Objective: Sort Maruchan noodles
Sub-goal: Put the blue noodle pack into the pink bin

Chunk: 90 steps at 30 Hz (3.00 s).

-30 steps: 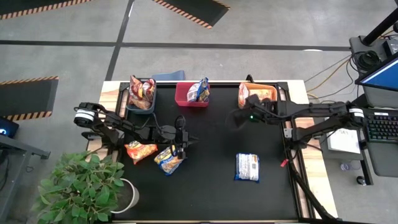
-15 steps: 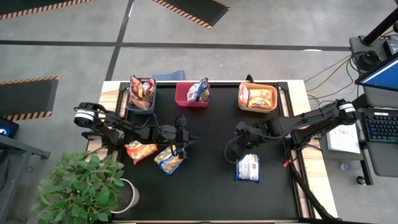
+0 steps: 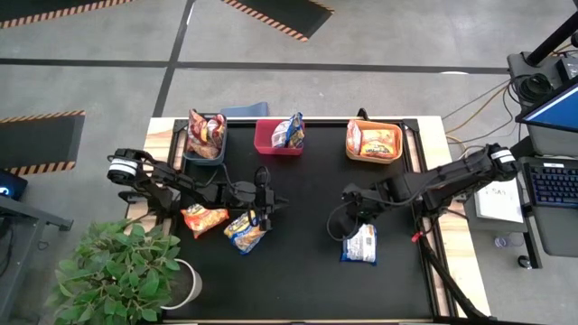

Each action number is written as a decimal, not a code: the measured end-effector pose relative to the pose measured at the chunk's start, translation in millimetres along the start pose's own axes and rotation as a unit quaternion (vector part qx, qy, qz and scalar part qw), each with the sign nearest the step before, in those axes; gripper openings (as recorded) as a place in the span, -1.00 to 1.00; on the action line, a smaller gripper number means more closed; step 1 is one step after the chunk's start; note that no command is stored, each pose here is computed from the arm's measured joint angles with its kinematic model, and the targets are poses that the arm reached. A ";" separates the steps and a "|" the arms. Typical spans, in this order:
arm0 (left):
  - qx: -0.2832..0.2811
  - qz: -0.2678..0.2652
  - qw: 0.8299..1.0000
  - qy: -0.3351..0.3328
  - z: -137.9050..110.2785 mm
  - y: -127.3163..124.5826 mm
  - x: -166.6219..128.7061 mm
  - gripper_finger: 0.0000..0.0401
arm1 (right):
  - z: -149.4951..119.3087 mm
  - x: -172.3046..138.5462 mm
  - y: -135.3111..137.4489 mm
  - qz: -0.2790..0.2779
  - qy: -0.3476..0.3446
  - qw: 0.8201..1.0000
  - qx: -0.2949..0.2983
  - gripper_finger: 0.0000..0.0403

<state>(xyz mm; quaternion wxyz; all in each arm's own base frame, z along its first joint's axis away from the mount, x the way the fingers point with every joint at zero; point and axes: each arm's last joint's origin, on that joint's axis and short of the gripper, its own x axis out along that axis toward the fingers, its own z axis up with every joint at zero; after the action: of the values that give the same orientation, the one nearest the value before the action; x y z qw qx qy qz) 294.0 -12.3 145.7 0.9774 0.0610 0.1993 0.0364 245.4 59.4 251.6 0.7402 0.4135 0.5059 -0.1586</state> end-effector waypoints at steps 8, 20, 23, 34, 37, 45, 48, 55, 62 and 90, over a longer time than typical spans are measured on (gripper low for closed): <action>0.014 0.000 1.000 0.000 0.0 0.0 0.0 -0.81 | -18.6 1.2 8.5 0.007 0.022 0.999 0.023 -0.96; 0.027 0.002 1.000 -0.008 1.5 0.4 0.0 -0.81 | -49.6 1.7 18.8 0.009 0.053 0.997 0.053 -0.96; 0.026 0.002 1.000 -0.008 1.5 0.4 0.0 -0.81 | -54.3 1.9 19.8 0.008 0.056 0.997 0.056 -0.96; 0.017 0.002 1.000 -0.009 1.7 0.4 0.0 -0.81 | -62.7 34.7 13.9 -0.058 0.074 0.994 0.056 -0.96; 0.015 0.002 1.000 -0.011 2.1 0.5 0.0 -0.81 | -64.4 49.3 12.2 -0.086 0.091 0.991 0.054 -0.96; -0.005 0.002 1.000 -0.011 2.2 0.4 0.0 -0.81 | -61.2 77.6 3.6 -0.155 0.095 0.983 0.033 -0.96; -0.018 0.002 1.000 -0.012 2.3 0.4 0.0 -0.81 | -47.7 84.2 3.0 -0.168 0.019 0.986 0.007 -0.96; -0.038 0.001 0.999 -0.016 3.0 0.5 0.0 -0.81 | -10.4 72.1 15.7 -0.144 -0.148 0.975 -0.083 -0.96; -0.051 0.002 0.998 -0.036 7.1 0.9 -0.2 -0.81 | -9.5 38.9 17.6 -0.119 -0.169 0.966 -0.157 -0.96; -0.031 0.004 0.994 -0.104 36.9 2.7 2.6 -0.81 | -22.3 79.2 -24.5 -0.064 -0.248 0.942 -0.218 -0.96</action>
<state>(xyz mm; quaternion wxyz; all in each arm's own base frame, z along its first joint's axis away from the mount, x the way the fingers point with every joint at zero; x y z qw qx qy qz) 310.8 -13.2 178.8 0.9940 0.0346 0.0955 0.0397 250.3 76.3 167.6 0.9025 0.1569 0.3538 -0.1888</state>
